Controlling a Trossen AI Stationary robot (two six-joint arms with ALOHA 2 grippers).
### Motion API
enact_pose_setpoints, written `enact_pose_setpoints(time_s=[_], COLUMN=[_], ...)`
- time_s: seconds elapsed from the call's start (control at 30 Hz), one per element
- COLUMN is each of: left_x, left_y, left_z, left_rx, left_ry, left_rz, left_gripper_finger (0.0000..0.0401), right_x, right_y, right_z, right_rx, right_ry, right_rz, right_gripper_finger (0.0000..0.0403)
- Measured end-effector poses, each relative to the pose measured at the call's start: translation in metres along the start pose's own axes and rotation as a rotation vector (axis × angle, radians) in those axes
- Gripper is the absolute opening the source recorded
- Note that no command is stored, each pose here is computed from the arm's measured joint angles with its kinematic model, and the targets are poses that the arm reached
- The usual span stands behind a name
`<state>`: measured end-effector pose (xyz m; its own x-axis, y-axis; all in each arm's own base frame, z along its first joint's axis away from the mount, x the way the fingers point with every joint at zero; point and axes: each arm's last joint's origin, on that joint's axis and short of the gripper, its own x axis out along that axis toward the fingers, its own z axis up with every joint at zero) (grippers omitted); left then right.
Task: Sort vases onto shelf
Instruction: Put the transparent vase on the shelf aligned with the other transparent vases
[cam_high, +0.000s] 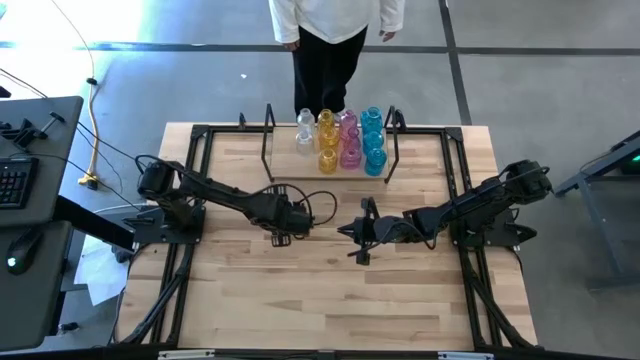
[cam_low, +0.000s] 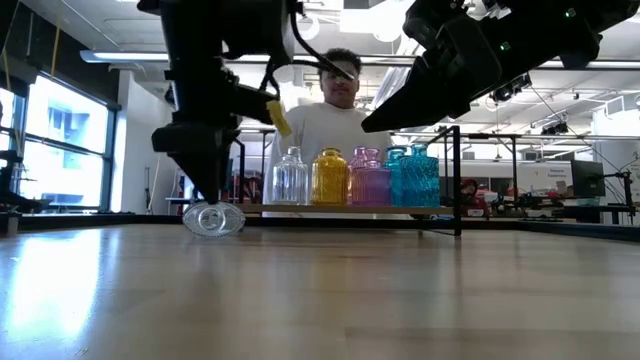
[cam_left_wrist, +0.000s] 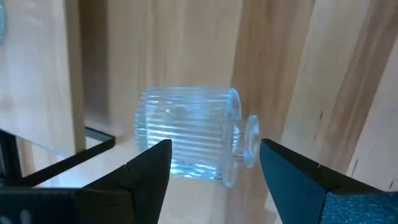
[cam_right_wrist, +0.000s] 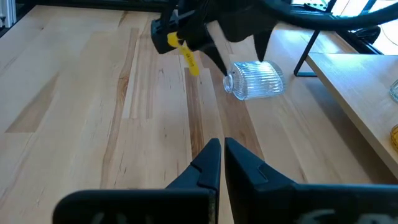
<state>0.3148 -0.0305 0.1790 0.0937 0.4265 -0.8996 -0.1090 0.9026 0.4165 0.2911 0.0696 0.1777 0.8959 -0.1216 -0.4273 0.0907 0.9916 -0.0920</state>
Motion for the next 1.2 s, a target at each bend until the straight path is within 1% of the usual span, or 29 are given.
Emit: enact_pose_setpoints(time_s=[0.13, 0.23, 0.37, 0.5, 0.7, 0.8, 0.87, 1.1, 1.2], left_x=[0.008, 0.012, 0.016, 0.022, 0.025, 0.025, 0.025, 0.025, 0.024], left_y=[-0.004, -0.005, -0.005, -0.006, -0.005, -0.004, -0.005, -0.004, -0.005], left_z=[-0.008, -0.009, -0.008, -0.012, -0.014, -0.014, -0.013, -0.012, -0.011], left_rx=[0.006, -0.004, -0.015, -0.002, 0.01, -0.001, -0.006, -0.001, -0.006], left_ry=[0.021, 0.007, -0.029, -0.03, -0.031, -0.034, -0.043, -0.048, -0.05], left_rz=[0.006, 0.011, 0.059, 0.06, 0.108, 0.107, 0.105, 0.112, 0.083], left_gripper_finger=[0.0234, 0.0234, 0.0234, 0.0234, 0.0228, 0.0206, 0.0183, 0.0082, 0.0041], right_x=[0.0, 0.0, 0.0, 0.0, 0.0, 0.0, 0.0, 0.0, 0.0], right_y=[0.0, 0.0, 0.0, 0.0, 0.0, 0.0, 0.0, 0.0, 0.0], right_z=[0.0, 0.0, 0.0, 0.0, 0.0, 0.0, 0.0, 0.0, 0.0], right_rx=[0.0, 0.0, 0.0, 0.0, 0.0, 0.0, 0.0, 0.0, 0.0], right_ry=[0.0, 0.0, 0.0, 0.0, 0.0, 0.0, 0.0, -0.001, -0.001], right_rz=[0.0, 0.0, 0.0, 0.0, 0.0, -0.001, -0.001, -0.001, -0.001], right_gripper_finger=[0.0004, 0.0004, 0.0004, 0.0004, 0.0004, 0.0004, 0.0004, 0.0004, 0.0004])
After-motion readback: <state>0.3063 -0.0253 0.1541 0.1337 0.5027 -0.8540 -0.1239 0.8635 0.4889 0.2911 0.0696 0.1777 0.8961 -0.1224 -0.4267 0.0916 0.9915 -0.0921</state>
